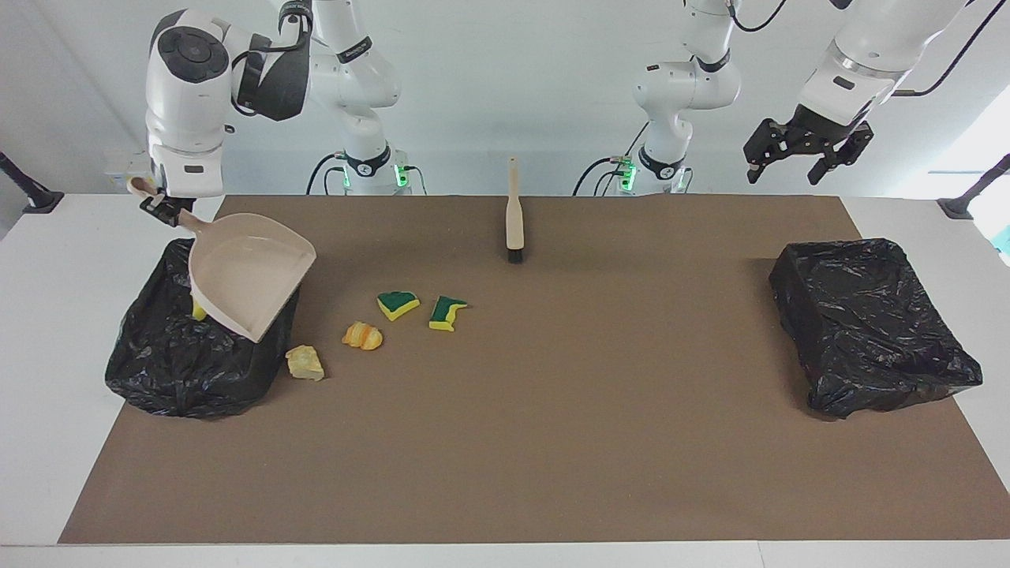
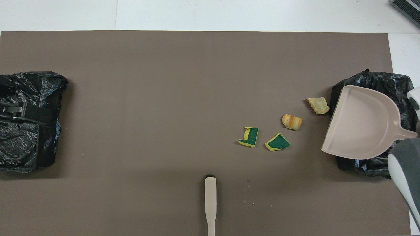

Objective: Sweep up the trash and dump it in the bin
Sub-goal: 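Bring the empty dustpan back toward the table center with the right gripper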

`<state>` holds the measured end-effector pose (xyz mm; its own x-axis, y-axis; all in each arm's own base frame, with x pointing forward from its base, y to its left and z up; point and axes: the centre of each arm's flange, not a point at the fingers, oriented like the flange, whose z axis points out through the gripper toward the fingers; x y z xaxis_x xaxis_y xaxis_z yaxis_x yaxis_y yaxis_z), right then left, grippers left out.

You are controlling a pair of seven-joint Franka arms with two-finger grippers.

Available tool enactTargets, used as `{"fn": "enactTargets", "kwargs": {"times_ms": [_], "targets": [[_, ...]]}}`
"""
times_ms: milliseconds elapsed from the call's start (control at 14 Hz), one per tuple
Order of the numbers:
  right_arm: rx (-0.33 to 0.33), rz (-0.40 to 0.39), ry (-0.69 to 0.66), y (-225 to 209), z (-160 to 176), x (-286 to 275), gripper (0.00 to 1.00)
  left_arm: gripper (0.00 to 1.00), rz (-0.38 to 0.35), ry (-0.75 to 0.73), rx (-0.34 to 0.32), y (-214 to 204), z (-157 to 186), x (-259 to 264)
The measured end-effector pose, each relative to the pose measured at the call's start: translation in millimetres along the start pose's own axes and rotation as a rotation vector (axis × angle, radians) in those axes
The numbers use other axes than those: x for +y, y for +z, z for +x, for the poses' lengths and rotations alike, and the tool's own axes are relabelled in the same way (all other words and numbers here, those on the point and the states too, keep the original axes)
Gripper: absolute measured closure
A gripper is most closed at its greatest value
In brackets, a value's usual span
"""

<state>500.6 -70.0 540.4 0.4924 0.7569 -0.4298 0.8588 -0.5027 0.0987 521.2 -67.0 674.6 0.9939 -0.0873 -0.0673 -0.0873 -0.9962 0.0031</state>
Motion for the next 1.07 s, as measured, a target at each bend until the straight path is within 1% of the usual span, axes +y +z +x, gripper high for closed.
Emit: {"fn": "enactTargets", "kwargs": {"times_ms": [214,357,571,856,1070], "targets": [[0.058,0.085,0.203,-12.4,29.2,-24.4,0.69,0.0,0.0,0.0,0.0,0.0,0.0,-0.1],[0.101,0.144,0.361,-30.3,59.2,-47.7,0.69,0.0,0.0,0.006,0.0,0.0,0.0,-0.2],[0.163,0.204,0.573,-64.3,103.1,-83.4,0.69,0.0,0.0,0.009,0.0,0.0,0.0,-0.5],[0.207,0.269,0.711,-95.4,144.1,-113.5,0.69,0.0,0.0,0.011,0.0,0.0,0.0,-0.8],[0.232,0.297,0.8,-109.9,197.3,-142.4,0.69,0.0,0.0,0.011,0.0,0.0,0.0,-0.9]]}}
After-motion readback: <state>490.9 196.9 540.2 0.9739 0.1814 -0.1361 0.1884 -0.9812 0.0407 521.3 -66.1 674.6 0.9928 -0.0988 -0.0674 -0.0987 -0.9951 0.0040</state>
